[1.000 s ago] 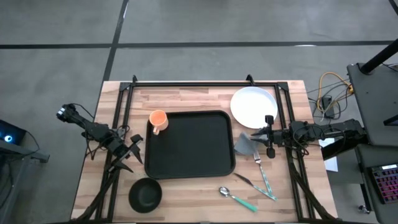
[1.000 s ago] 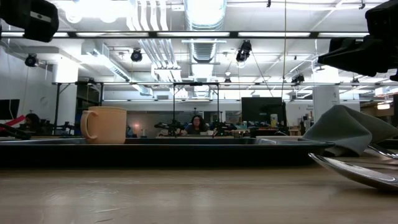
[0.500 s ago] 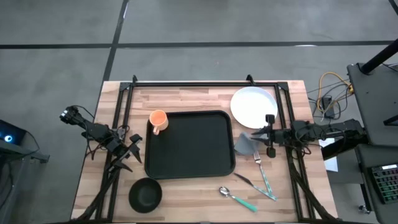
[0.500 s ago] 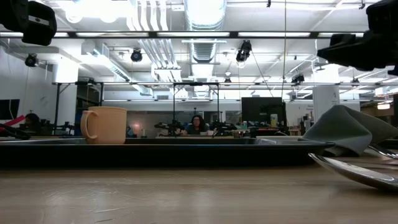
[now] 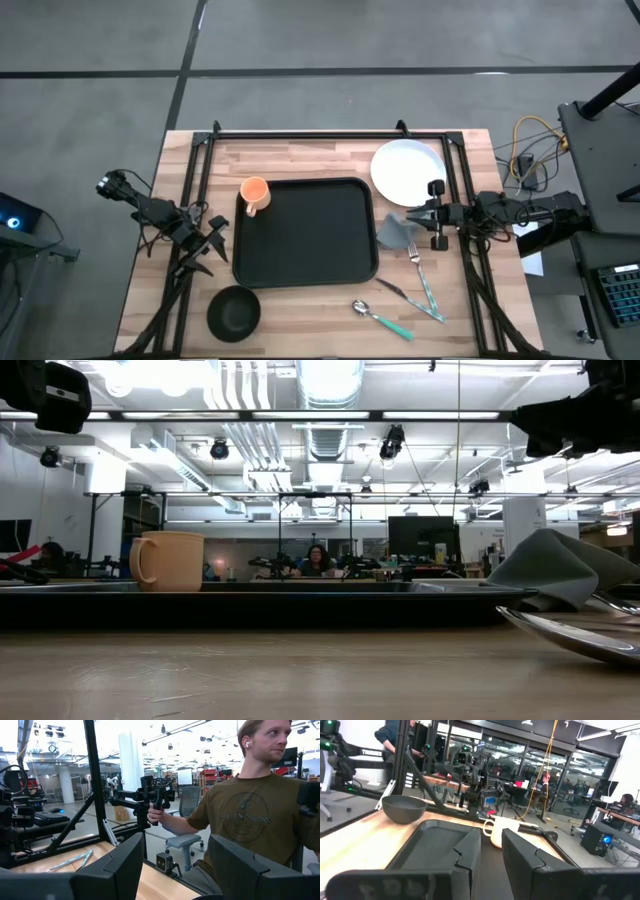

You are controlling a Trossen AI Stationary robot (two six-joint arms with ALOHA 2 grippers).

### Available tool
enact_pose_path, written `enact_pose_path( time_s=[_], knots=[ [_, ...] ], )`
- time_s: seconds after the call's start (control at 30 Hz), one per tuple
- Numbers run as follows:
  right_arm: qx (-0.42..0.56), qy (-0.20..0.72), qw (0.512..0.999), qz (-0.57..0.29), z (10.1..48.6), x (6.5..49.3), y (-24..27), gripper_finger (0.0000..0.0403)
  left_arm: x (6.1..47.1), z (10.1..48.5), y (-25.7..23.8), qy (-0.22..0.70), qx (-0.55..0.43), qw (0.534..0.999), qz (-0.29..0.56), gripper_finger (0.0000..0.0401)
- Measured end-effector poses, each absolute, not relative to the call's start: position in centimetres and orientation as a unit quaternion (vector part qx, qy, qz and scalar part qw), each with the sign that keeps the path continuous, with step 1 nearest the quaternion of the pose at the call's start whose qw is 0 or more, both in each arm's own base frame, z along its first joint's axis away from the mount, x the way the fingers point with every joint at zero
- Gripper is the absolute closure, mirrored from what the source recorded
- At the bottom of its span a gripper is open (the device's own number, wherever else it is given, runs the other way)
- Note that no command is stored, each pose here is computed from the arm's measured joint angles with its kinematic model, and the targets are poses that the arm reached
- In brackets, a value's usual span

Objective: Set up tray
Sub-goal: Put the white plate on the black tray

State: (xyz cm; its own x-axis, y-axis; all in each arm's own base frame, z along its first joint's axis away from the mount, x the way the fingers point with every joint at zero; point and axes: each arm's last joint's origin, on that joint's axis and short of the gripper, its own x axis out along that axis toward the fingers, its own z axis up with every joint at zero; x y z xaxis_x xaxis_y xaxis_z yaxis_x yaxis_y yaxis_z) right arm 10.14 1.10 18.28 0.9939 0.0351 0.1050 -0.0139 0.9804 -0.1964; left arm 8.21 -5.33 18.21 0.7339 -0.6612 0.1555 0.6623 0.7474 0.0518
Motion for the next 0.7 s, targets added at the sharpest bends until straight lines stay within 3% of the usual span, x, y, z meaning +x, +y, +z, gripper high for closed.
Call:
enact_pose_path(
  time_s=[0.5, 0.7],
  knots=[
    [-0.096, -0.069, 0.993, 0.008, 18.56, 10.11, 1.08, 0.0335, 8.21, 18.21, -5.33, -0.082, -0.004, 0.931, -0.355, 0.0199],
    [-0.109, -0.048, 0.992, -0.035, 18.27, 10.14, 0.83, 0.0330, 8.21, 18.21, -5.33, -0.082, -0.004, 0.931, -0.355, 0.0199]
  ],
)
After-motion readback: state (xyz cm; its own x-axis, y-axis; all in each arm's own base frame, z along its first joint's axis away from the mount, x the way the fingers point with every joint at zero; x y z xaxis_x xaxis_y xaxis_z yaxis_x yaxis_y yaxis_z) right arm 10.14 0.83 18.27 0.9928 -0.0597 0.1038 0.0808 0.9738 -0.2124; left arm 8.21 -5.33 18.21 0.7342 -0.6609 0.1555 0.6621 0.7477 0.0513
